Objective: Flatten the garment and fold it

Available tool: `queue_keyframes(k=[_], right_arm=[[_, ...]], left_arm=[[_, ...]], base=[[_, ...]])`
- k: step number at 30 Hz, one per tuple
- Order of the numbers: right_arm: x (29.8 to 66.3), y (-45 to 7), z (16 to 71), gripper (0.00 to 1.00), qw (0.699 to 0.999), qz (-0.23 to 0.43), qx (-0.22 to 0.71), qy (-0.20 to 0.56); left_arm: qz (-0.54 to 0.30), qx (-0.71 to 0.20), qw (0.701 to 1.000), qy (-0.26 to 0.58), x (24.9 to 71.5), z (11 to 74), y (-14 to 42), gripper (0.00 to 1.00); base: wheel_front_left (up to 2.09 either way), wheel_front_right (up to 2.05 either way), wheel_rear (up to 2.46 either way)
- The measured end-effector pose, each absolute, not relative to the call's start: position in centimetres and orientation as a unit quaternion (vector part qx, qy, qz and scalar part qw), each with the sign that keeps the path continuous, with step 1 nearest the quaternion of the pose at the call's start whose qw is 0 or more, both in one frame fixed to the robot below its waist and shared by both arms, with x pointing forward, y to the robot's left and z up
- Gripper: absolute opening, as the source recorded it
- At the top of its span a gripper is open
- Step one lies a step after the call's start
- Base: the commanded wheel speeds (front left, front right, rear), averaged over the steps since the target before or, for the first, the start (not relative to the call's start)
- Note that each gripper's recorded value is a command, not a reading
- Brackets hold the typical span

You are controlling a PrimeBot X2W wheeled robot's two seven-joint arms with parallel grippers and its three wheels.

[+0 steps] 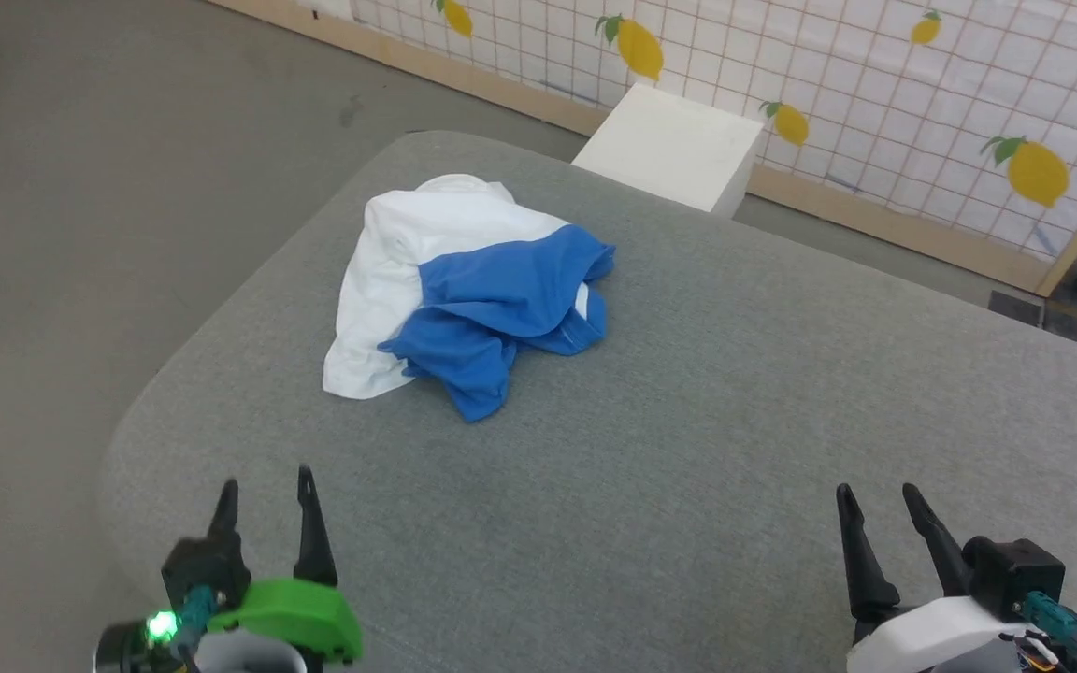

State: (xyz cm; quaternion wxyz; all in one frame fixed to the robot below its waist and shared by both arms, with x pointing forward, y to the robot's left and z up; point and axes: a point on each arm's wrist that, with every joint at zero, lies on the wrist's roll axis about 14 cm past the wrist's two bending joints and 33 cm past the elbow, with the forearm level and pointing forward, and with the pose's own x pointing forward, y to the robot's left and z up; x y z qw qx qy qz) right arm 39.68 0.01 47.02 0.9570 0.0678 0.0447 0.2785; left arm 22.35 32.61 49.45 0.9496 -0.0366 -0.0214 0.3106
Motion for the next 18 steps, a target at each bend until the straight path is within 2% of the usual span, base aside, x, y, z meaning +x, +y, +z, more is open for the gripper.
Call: queue_keyframes(k=[11,14,18], right_arm=[[40.7,-0.5,45.5,1.00,0.959,0.269,0.066,0.061],[41.6,-0.9,45.4,1.00,0.961,0.261,0.059,0.061],[43.1,-1.7,45.6,1.00,0.966,0.247,0.055,0.055]], left_arm=[[0.273,-0.009,0.955,-0.114,28.9,59.3,37.7,1.00],[0.245,-0.028,0.964,-0.097,32.1,60.9,38.6,1.00],[0.223,-0.063,0.973,-0.026,36.3,60.4,39.5,1.00]], base=[[0.00,0.00,0.00],[0.00,0.00,0.00],[0.00,0.00,0.00]])
